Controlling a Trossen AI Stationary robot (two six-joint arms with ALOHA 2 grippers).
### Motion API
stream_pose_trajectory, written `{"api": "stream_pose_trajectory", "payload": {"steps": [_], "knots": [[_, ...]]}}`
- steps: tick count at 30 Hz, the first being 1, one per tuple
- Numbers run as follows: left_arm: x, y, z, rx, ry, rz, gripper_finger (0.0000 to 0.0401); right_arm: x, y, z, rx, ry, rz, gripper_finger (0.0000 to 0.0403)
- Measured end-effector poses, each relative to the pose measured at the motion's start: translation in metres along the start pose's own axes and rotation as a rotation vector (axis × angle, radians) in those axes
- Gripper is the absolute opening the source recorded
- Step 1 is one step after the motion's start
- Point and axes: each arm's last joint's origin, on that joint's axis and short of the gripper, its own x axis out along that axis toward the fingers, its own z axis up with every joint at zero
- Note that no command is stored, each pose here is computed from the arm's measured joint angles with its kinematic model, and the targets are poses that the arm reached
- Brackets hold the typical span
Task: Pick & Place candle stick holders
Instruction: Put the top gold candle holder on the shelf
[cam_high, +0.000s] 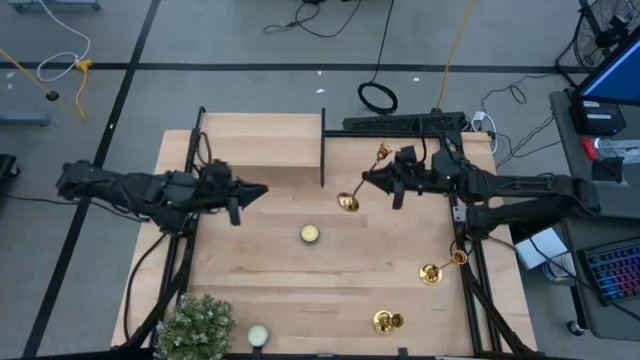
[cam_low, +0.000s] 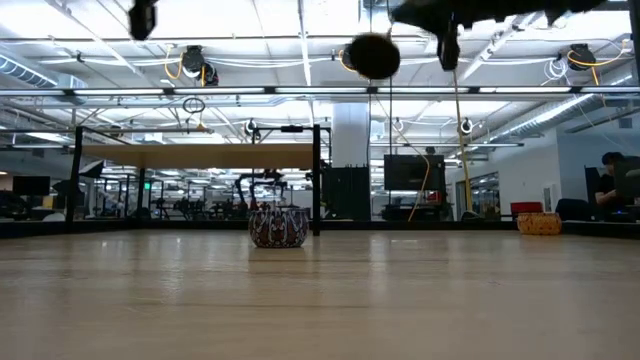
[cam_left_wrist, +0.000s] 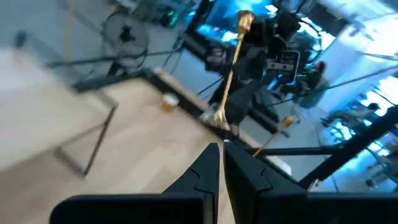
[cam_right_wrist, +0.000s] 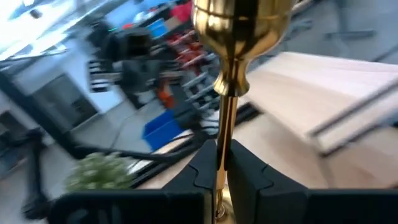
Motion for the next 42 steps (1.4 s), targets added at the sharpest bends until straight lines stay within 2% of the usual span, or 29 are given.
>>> {"api": "stream_pose_trajectory", "payload": {"steps": [4,8,14,19,21,24,31,36,42], "knots": [[0.029,-0.001,0.005,0.02,0.048,-0.086,0.0035,0.011,0.025,0.006,-0.005,0.022,0.067,0.0013],[0.057,-0.004,0.008,0.029,0.136,-0.13,0.0076,0.019,0.041,0.008,-0.007,0.028,0.072,0.0013],[0.085,-0.017,0.03,0.091,0.181,-0.166,0.0148,0.025,0.045,-0.003,0.036,0.092,0.047,0.0013],[0.109,-0.024,0.035,0.105,0.339,-0.22,0.0182,0.031,0.049,-0.011,0.09,0.13,0.055,0.0014],[0.122,-0.024,0.029,0.112,0.421,-0.217,0.0188,0.034,0.051,-0.013,0.101,0.122,0.073,0.0014],[0.137,-0.025,0.024,0.131,0.451,-0.213,0.0187,0.038,0.055,-0.015,0.11,0.114,0.096,0.0014],[0.15,-0.028,0.035,0.128,0.335,-0.265,0.0171,0.038,0.058,-0.017,0.107,0.11,0.109,0.0014],[0.151,-0.027,0.038,0.089,0.335,-0.291,0.0166,0.038,0.057,-0.017,0.099,0.096,0.085,0.0014],[0.162,-0.025,0.03,0.063,0.363,-0.319,0.0166,0.038,0.055,-0.017,0.078,0.071,0.037,0.0014]]}}
